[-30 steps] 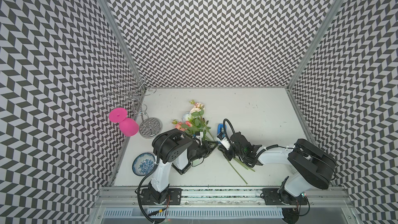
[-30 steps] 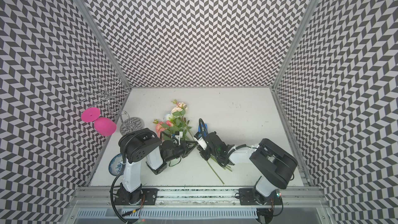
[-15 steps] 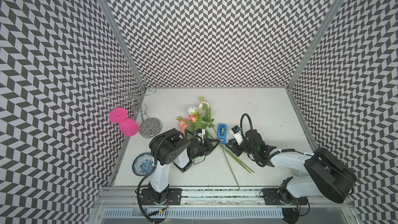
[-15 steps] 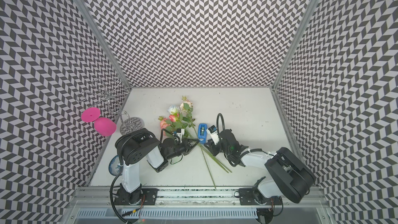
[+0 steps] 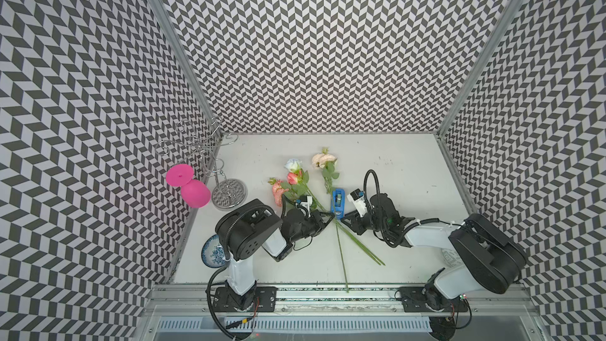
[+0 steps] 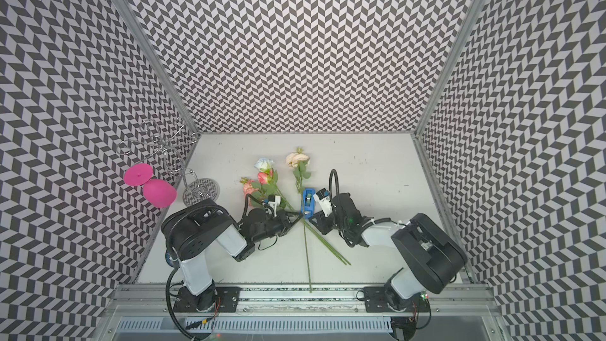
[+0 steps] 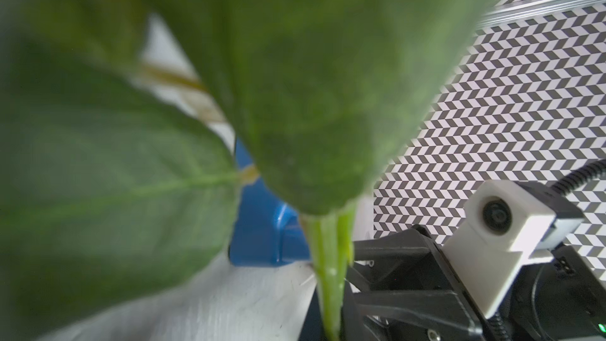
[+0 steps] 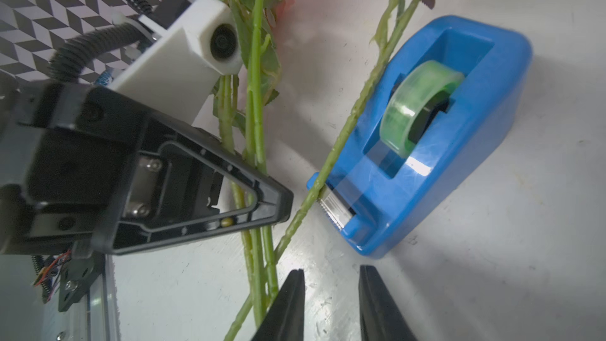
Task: Wrap bouquets with tape
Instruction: Move the Tape Cutter to the center of the board.
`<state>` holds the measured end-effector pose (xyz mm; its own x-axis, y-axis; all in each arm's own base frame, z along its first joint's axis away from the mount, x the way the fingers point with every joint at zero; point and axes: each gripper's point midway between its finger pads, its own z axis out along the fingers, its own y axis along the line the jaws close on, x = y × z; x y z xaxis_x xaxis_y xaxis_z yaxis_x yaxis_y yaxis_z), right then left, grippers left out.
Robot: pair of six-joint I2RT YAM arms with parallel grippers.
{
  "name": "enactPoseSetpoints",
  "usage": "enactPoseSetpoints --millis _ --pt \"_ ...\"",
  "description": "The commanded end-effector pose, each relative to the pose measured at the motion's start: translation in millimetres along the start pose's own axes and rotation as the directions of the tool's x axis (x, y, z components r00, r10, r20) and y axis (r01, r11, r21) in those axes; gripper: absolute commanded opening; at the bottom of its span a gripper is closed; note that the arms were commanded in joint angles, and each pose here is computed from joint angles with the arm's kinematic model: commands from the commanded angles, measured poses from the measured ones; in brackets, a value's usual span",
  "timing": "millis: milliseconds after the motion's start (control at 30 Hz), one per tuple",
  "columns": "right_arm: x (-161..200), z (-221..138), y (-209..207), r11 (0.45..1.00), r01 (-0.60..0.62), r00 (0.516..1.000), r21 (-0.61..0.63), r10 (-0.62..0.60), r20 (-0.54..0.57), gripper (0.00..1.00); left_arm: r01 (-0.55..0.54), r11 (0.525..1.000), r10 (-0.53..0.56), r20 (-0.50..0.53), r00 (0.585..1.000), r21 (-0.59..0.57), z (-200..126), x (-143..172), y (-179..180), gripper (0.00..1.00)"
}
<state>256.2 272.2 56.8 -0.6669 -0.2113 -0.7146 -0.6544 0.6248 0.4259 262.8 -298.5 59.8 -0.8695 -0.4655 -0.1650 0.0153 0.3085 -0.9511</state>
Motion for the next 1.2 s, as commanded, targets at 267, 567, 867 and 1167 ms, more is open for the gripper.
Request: enactPoseSetpoints --millis 267,567,867,1167 --pt "-19.0 12.2 -13.7 0.998 -0.018 0.999 0.066 0.016 0.029 0.25 -0.044 0.984 0.032 -0.070 0.997 -0.172 13.5 9.1 27.1 0.22" --pt "-28.2 37.4 -9.3 0.998 0.028 1.000 0.060 -0.027 -0.017 0.20 -0.044 0.982 0.032 -0.068 0.997 -0.184 16.1 4.8 32.5 0.48" --pt "-55.6 63.6 -19.8 0.994 0.023 0.999 0.104 -0.020 -0.032 0.19 -0.120 0.967 0.126 0.010 0.992 -0.227 21.9 -46.6 29.0 0.49" --pt "-79.8 38.3 -12.2 0.996 0.027 0.999 0.083 -0.029 0.014 0.29 -0.239 0.922 0.258 0.025 0.966 -0.304 16.3 -70.7 12.4 0.69"
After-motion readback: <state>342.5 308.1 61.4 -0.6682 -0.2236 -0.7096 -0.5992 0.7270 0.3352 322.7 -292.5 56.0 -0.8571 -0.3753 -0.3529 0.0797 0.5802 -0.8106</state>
